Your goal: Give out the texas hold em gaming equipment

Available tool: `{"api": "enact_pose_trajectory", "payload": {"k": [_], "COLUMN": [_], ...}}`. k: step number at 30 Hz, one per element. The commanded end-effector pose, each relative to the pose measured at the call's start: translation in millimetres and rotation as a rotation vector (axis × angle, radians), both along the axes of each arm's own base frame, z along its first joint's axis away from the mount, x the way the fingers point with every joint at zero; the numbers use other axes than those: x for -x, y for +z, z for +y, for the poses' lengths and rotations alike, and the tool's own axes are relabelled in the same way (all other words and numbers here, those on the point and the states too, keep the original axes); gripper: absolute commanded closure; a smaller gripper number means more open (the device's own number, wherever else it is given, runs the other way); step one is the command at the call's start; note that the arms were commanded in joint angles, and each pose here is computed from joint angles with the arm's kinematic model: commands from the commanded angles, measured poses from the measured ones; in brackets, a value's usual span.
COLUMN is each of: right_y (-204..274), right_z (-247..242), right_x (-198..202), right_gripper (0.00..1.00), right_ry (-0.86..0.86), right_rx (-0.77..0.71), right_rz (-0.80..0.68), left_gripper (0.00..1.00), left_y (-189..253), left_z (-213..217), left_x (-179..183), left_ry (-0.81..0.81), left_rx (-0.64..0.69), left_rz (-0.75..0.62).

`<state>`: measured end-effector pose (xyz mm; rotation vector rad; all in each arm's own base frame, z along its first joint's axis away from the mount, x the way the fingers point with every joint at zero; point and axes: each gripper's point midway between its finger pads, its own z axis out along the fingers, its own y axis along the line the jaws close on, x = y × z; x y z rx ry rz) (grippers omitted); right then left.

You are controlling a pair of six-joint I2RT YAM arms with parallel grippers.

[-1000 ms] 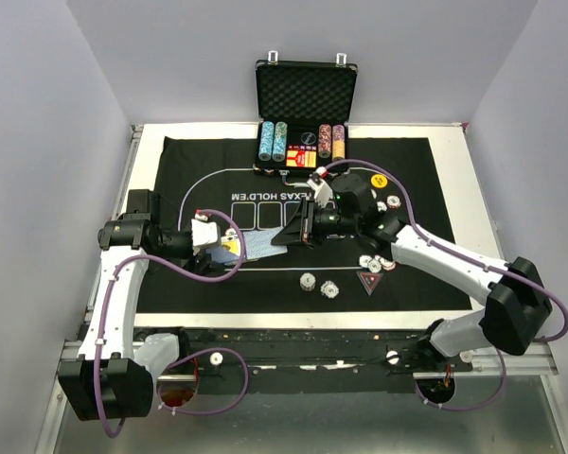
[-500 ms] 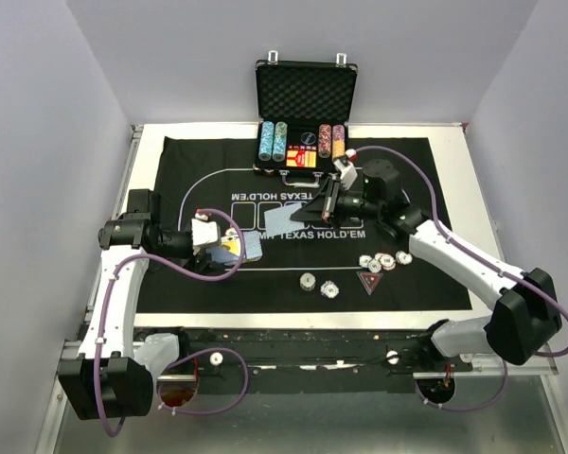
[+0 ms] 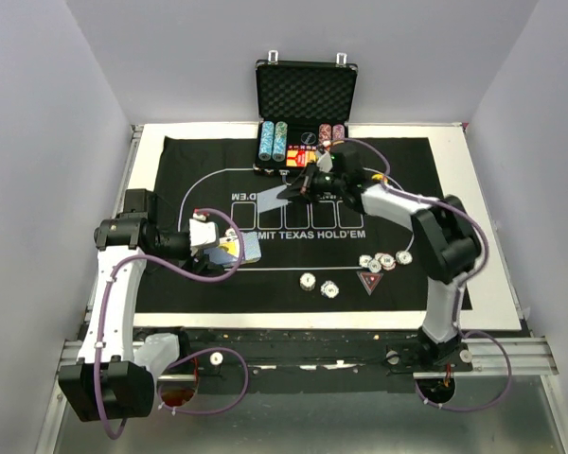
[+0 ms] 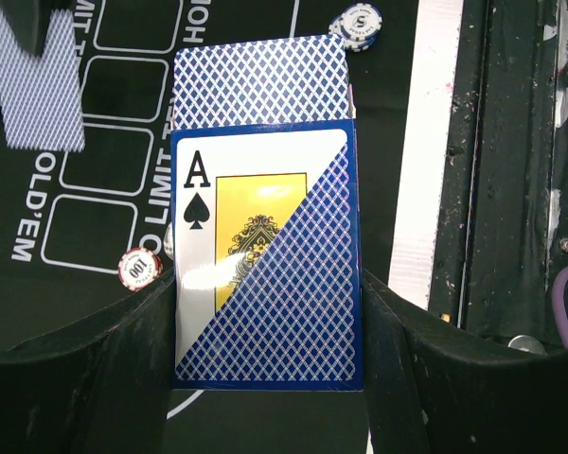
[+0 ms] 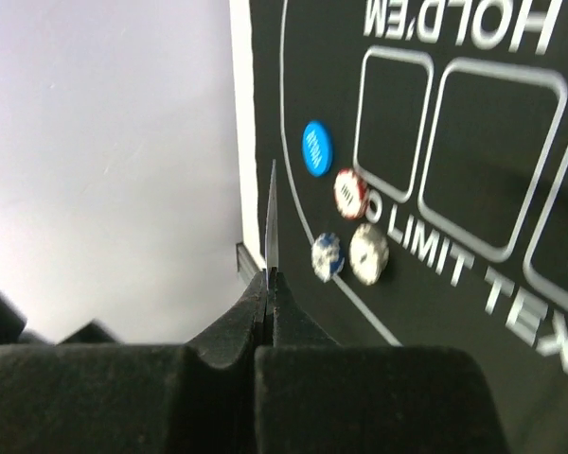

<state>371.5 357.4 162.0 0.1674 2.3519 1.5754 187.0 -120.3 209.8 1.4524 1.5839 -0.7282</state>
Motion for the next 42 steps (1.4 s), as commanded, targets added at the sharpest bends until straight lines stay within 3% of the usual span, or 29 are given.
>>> {"api": "enact_pose_trajectory", "payload": {"k": [1,12,23,24,29,34,39,42], "right_y": [-14,-93,-142,-144,-155,-147,-136,-123], "right_z": [39,136,171,172,169,151,132,115], "right_x": [-39,-80,-77,-75,-65,-58,-50,-43], "right_gripper": [0.99,0.99,0.98,0.95,0.59,0.32,0.20,0.18], "right_ry": [0.013,-0.001,-0.012,-0.015,-0.015,-0.014,-0.002,0.000], "right_rx": [0.007,0.144,0.195,0.205,0.269,0.339,0.429,0.485], "right_rz": [-0.088,-0.101,-0.059,-0.059,-0.055,-0.083,-0.094,-0.111], "left_gripper": [0.53,0.53,0.53,0.53,0.53,0.53,0.53,0.53], "left_y": [18,16,19,19,18,17,18,17], "left_z": [-4,-4,-4,-3,-3,-4,-3,-3], "left_x": [3,8,11,11,12,13,13,14], "left_ry": [-0.011,-0.011,-0.010,-0.008,-0.005,-0.006,-0.003,-0.003], "left_rx": [0.035,0.031,0.031,0.030,0.029,0.035,0.032,0.027], "left_rz": [-0.053,-0.050,-0.061,-0.062,-0.064,-0.059,-0.061,-0.063]}}
